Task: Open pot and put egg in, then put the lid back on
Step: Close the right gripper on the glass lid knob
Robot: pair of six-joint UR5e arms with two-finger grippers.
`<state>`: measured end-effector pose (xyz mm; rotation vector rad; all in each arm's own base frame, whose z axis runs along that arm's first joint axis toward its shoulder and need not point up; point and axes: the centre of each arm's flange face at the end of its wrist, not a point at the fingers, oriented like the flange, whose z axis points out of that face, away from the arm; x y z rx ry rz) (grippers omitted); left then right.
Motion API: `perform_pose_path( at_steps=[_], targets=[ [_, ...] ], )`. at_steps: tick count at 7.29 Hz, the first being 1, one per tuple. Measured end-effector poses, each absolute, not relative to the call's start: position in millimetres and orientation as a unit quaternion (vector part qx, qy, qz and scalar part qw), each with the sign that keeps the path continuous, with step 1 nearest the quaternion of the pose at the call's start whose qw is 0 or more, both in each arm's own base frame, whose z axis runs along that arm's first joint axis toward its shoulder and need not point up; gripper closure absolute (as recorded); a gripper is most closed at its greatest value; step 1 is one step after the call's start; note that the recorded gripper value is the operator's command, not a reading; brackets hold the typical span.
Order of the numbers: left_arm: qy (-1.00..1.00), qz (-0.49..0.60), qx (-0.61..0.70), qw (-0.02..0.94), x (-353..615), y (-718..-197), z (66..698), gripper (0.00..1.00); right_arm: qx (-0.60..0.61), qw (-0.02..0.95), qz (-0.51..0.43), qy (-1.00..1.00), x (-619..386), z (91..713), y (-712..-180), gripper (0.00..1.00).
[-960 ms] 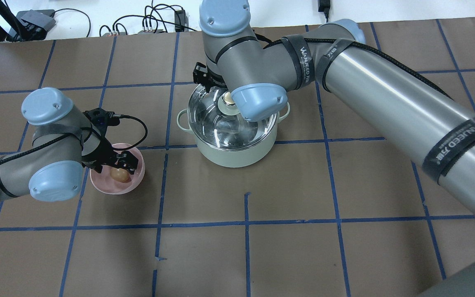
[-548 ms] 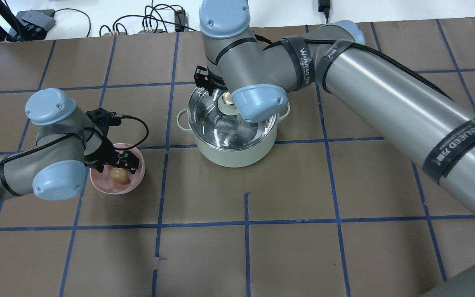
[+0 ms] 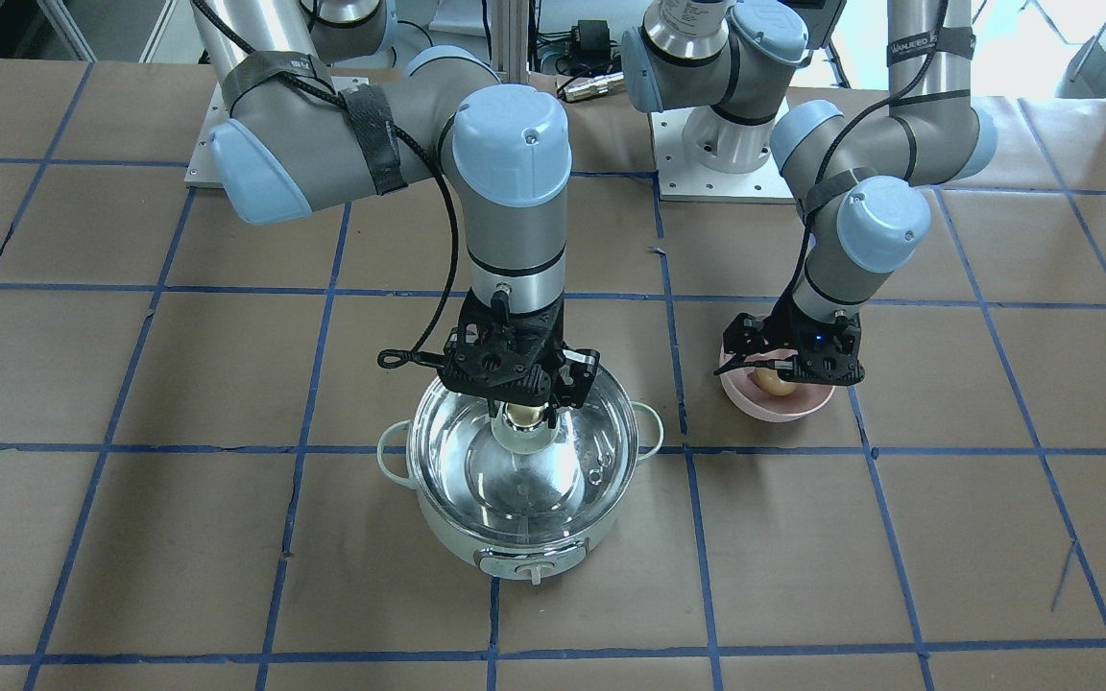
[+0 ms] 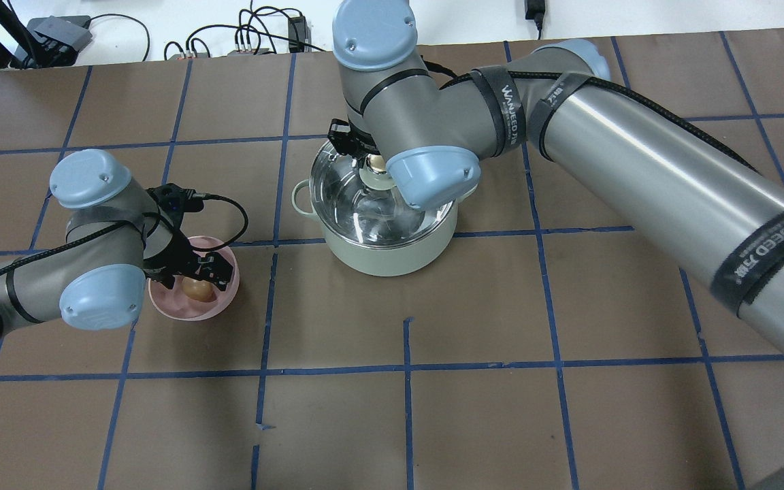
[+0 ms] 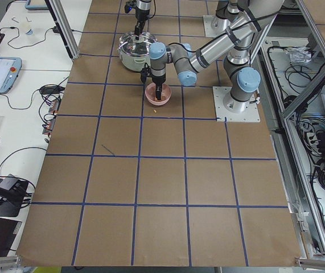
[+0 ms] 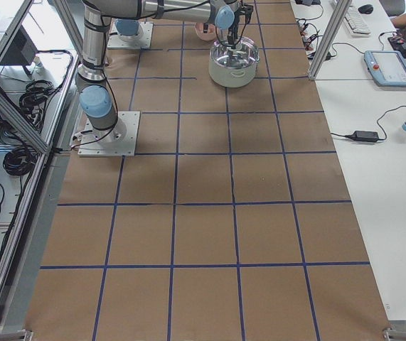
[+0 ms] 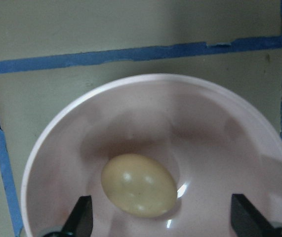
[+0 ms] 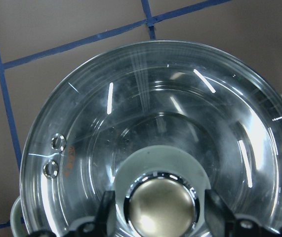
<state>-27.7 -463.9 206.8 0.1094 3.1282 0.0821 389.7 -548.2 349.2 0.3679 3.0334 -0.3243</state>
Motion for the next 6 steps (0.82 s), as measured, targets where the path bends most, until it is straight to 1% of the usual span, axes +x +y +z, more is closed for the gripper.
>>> perform_pose_path(
  at_steps=[4,6],
  targets=[
    [0.999,0.021,0.034,0.001,-27.6,-468.7,192.6,0.03,0.117,0.032,-0.108,0.987,389.0,349.5,-548.3,0.52],
    [0.999,0.017,0.033,-0.010,-28.8,-471.6,188.3,0.03,0.117,0.030,-0.105,0.987,386.7,357.2,-550.0,0.53]
  ],
)
